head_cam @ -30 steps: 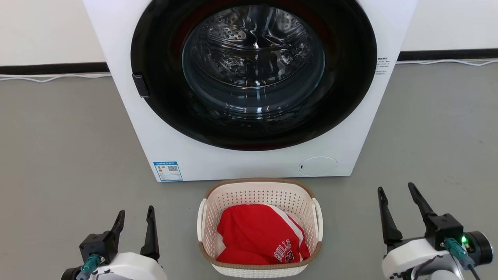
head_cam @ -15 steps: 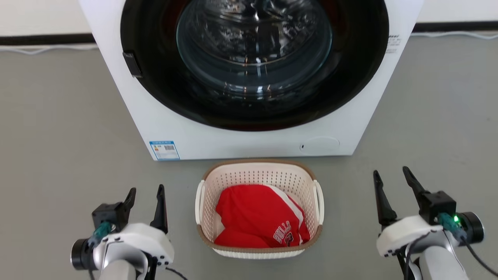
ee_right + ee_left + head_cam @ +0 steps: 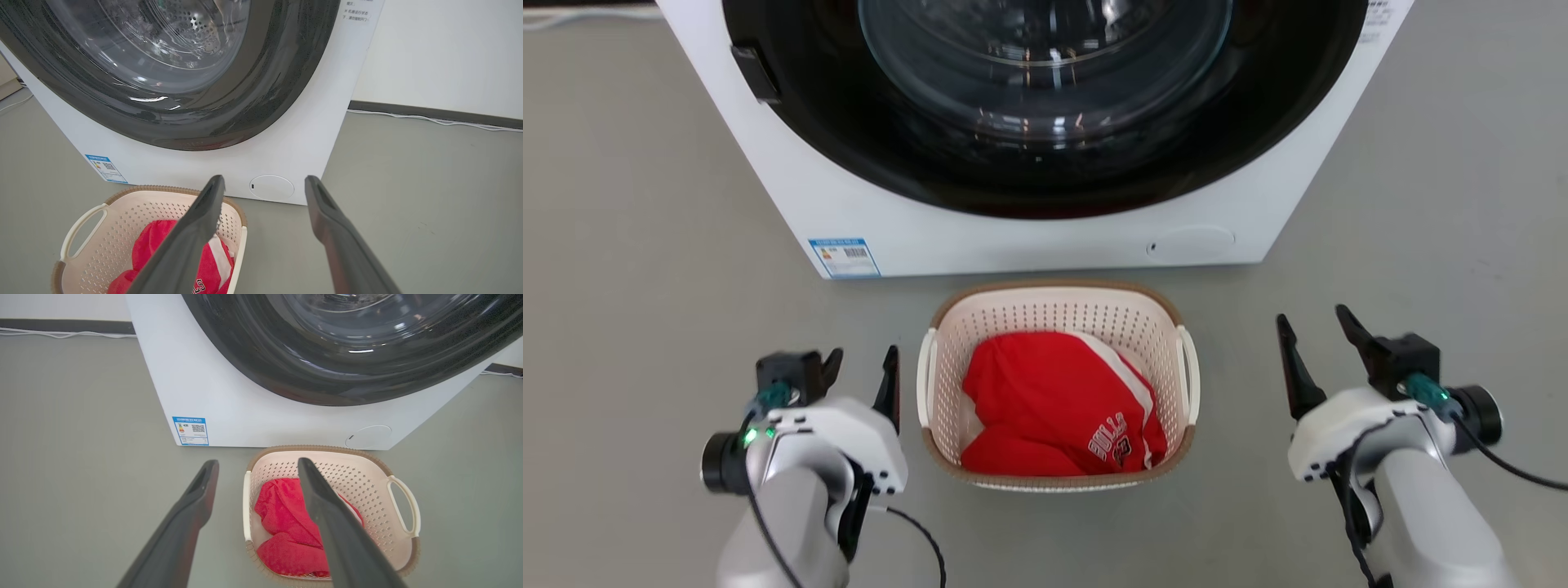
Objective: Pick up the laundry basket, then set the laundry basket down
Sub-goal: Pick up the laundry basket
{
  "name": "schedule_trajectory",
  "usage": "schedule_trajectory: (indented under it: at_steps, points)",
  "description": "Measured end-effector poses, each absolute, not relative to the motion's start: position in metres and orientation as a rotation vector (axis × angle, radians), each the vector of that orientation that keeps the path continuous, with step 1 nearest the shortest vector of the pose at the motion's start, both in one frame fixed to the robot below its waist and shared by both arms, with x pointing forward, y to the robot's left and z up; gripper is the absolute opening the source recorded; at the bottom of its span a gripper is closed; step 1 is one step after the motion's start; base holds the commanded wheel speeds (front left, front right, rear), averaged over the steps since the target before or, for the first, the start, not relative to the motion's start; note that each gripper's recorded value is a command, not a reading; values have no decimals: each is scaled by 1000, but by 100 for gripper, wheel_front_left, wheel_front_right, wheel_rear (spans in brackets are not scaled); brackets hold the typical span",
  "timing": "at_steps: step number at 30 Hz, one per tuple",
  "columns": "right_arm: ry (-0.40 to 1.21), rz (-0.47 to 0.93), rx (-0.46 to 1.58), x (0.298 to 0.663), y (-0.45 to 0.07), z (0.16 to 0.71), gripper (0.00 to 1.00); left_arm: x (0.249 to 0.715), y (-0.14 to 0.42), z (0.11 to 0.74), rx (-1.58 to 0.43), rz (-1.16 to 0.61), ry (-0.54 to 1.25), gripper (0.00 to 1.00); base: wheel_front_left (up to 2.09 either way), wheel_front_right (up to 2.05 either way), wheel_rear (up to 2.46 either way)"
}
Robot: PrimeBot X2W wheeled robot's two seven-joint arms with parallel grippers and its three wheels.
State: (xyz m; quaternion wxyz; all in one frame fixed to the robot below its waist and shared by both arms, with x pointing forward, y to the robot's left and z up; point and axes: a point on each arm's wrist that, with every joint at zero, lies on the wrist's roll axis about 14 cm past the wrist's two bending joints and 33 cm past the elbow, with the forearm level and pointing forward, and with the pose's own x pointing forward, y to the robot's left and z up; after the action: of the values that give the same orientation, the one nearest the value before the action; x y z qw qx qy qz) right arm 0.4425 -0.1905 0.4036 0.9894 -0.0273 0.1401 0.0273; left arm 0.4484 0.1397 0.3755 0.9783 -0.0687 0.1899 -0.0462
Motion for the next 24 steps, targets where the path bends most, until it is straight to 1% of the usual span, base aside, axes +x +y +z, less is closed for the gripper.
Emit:
schedule_trajectory:
  at_steps: [12, 17, 24]
  points:
    - [444, 89, -51, 476, -181, 350, 100, 483, 118, 324, -125, -165, 613, 100, 0, 0, 0]
    - [503, 101, -52, 489, -179, 325, 100, 496, 112, 302, -118, -187, 671, 100, 0, 0, 0]
    - [618, 135, -59, 490, -171, 279, 100, 501, 103, 262, -86, -228, 773, 100, 0, 0, 0]
